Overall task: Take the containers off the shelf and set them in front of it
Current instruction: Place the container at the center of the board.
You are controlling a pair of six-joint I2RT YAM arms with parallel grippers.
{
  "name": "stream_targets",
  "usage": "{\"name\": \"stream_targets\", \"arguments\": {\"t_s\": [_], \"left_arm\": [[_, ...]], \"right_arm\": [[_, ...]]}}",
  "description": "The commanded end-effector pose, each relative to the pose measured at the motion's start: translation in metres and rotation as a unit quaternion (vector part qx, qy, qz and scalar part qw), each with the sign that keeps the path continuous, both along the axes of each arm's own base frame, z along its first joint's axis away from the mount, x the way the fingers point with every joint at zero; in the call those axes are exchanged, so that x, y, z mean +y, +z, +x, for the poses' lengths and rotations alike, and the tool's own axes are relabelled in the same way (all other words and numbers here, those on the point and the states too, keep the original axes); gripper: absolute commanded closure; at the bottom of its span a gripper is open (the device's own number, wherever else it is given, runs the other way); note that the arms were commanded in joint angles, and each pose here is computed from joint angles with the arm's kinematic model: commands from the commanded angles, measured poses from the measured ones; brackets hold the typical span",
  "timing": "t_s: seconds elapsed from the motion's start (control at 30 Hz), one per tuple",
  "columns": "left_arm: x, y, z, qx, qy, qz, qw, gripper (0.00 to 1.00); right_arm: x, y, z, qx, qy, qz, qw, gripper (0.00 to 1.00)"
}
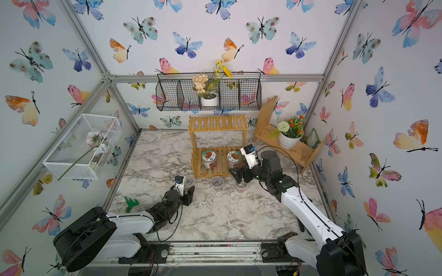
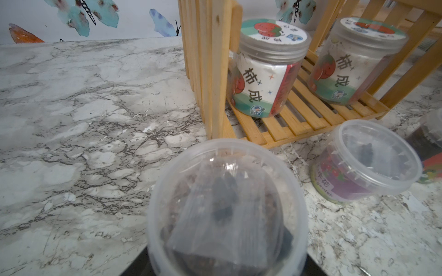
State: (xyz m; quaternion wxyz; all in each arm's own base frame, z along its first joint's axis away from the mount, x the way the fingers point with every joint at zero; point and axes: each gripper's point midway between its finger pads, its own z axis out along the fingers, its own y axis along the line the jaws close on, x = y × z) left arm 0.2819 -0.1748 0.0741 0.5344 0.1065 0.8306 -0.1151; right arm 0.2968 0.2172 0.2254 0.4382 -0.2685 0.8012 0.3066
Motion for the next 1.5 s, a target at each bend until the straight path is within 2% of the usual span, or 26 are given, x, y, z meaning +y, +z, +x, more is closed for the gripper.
{"name": "stream_targets", "arguments": {"t_s": [0.0,0.13,0.27,0.5,0.8,1.13,1.47], "left_arm": [[0.001,0.003,0.004,-0.012,0.014,-0.008,1.000,0.35],[0.001,-0.004,0.004,-0.004,0.014,-0.006,1.000,0.32],[0.000,-0.007,0.004,0.002,0.014,-0.005,1.000,0.23],[0.001,-0.009,0.002,0.010,0.013,0.000,1.000,0.13],[0.004,0.001,-0.002,0.008,0.012,0.004,1.000,0.06],[0.006,0.030,-0.007,0.003,0.004,-0.006,1.000,0.01],[-0.013,0.073,-0.005,0.011,-0.037,-0.002,0.999,0.00]], "right_arm": [[-0.002,0.002,-0.005,-0.003,0.005,0.004,1.000,0.02],[-0.003,0.002,-0.005,-0.003,0.004,0.003,1.000,0.02],[-0.003,0.002,-0.006,-0.003,0.003,0.001,1.000,0.02],[-0.003,0.002,-0.005,-0.004,0.002,0.000,1.000,0.02],[-0.002,0.002,-0.001,0.002,0.000,-0.001,1.000,0.02],[0.002,-0.004,0.011,0.029,-0.012,0.002,1.000,0.02],[-0.005,0.000,0.039,0.057,-0.076,-0.016,0.995,0.02]]}}
